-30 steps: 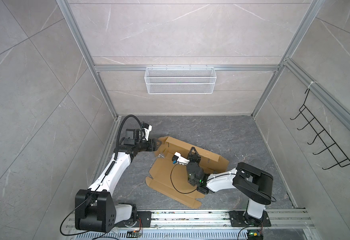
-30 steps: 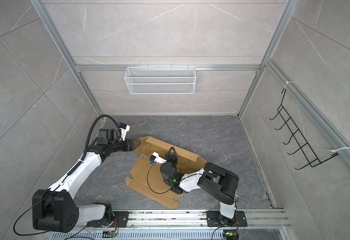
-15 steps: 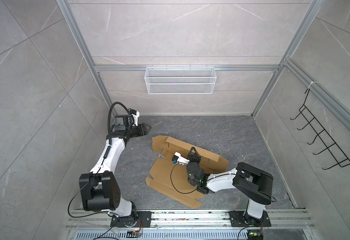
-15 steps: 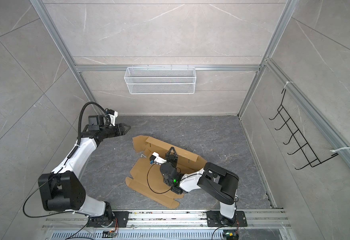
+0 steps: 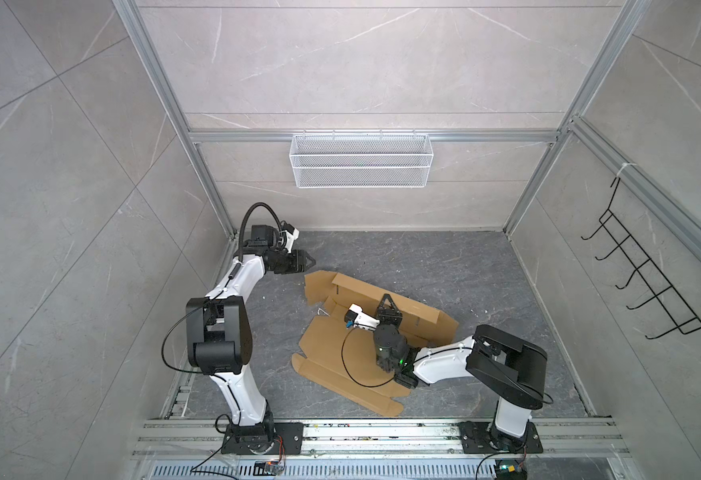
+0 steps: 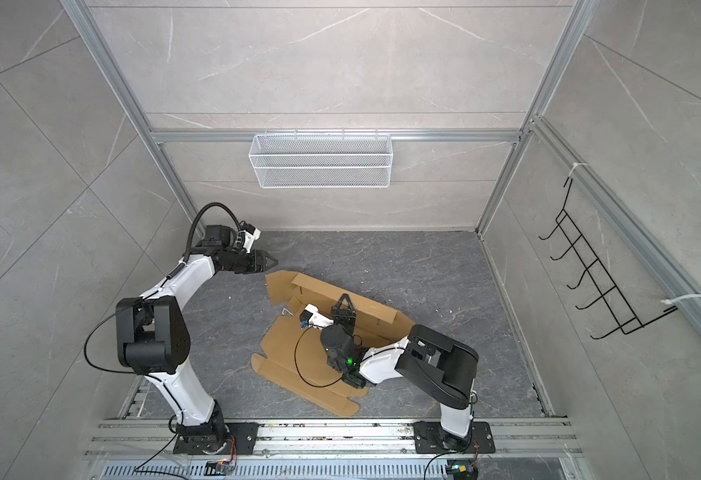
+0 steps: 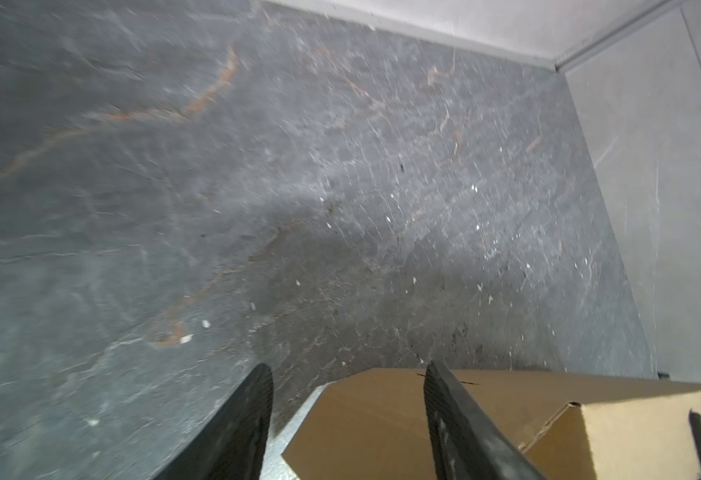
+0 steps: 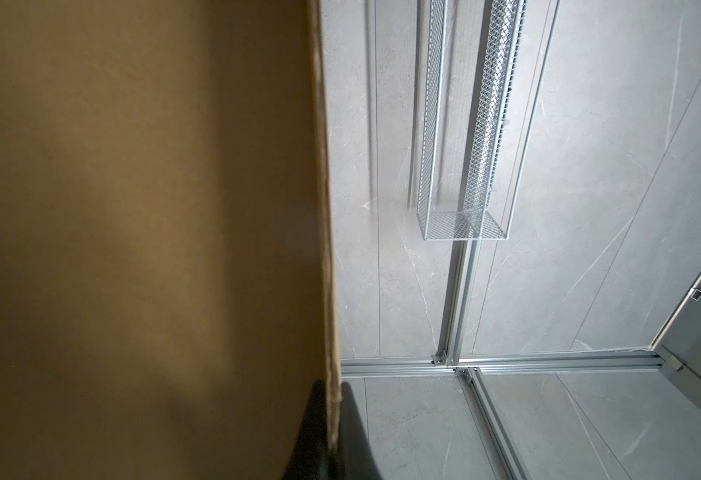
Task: Fold the paper box
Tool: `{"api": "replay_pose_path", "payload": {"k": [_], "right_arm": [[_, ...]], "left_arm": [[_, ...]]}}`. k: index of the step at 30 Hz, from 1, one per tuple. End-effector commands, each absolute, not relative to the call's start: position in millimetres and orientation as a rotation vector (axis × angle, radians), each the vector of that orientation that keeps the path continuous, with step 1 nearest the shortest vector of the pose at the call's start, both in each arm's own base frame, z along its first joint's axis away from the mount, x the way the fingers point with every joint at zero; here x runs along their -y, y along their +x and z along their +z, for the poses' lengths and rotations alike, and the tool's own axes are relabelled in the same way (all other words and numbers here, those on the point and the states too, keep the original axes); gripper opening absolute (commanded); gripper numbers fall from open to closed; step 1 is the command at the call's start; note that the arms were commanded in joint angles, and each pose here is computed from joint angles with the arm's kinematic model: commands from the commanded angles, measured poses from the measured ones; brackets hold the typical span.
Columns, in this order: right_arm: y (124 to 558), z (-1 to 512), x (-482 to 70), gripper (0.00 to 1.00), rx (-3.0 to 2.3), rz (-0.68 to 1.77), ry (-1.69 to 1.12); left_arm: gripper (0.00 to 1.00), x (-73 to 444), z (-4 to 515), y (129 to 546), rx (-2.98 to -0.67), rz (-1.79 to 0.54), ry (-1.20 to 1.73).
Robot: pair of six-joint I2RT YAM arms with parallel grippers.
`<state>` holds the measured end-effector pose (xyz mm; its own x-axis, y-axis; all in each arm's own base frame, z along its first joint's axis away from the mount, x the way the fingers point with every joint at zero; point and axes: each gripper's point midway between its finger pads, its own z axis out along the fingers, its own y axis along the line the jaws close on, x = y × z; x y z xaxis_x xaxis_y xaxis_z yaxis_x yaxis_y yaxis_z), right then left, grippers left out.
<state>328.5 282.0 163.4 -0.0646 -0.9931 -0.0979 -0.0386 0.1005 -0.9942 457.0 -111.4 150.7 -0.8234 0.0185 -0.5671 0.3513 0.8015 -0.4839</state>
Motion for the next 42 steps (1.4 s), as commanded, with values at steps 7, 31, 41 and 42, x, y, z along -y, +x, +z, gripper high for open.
{"api": "replay_pose_path", "payload": {"k": [7, 31, 41, 42], "right_arm": [[319, 119, -288, 0.00, -1.301, -1.151, -1.337], [321, 121, -292, 0.00, -1.305, -1.138, -1.330], [321, 120, -291, 0.00, -1.309, -1.132, -1.332], [321, 119, -291, 0.00, -1.310, -1.132, -1.335]], "left_arm": [[0.61, 130, 158, 424, -2.413, -0.930, 0.398], [0.61, 157, 133, 360, -2.464, -0.812, 0.447], [0.62, 173, 127, 363, -2.372, -0.798, 0.527], [0.62, 173, 127, 364, -2.361, -0.790, 0.528]]}}
